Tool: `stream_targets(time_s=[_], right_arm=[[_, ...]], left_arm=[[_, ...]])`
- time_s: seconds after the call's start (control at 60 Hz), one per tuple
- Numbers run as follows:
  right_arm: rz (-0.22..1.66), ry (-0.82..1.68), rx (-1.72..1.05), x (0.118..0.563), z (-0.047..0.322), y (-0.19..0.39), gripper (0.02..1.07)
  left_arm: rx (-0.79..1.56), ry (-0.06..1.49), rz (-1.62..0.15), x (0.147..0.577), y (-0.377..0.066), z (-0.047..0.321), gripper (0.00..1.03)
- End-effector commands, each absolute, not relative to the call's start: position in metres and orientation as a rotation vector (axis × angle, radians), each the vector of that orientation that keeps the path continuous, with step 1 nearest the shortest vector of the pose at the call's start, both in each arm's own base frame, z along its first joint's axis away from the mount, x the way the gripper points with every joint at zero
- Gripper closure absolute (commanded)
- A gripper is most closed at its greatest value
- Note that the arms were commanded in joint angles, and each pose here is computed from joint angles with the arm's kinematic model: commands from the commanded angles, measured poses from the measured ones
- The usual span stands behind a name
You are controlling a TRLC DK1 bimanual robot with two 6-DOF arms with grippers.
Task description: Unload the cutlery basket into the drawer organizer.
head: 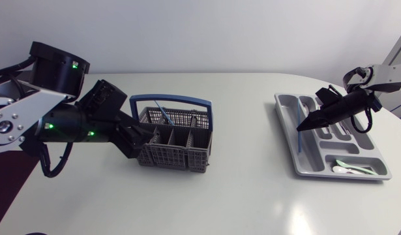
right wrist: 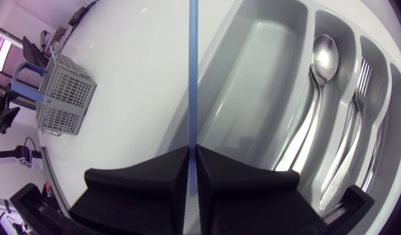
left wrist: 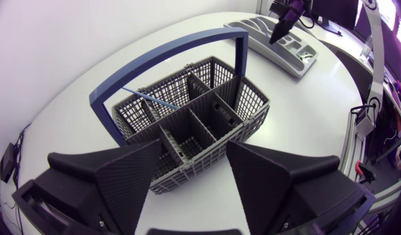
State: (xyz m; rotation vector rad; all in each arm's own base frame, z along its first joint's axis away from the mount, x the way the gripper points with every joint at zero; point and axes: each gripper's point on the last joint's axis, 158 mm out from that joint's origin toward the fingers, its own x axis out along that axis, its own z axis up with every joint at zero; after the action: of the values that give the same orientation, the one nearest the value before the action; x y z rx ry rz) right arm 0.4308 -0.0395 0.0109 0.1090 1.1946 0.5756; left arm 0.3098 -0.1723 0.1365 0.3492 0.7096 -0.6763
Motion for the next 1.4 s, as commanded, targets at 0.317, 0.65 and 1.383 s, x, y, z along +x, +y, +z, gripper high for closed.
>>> stream_targets(time_s=[0.317, 0.65, 1.383], right_arm=[[0.426, 1.188, 0.128, 0.448, 0.014, -0.051, 0.50], [0.655, 0.983, -0.093, 0.431, 0.092, 0.071, 0.37], [0.861, 0.973, -0.087, 0.481, 0.057, 0.241, 0.91]], left_arm=[[0.375, 0.709, -0.620, 0.296, -0.138, 0.120, 0.30], [0.332, 0.736, -0.557, 0.290, -0.110, 0.091, 0.30], [0.301, 0.865, -0.539, 0.294, -0.101, 0.040, 0.75]])
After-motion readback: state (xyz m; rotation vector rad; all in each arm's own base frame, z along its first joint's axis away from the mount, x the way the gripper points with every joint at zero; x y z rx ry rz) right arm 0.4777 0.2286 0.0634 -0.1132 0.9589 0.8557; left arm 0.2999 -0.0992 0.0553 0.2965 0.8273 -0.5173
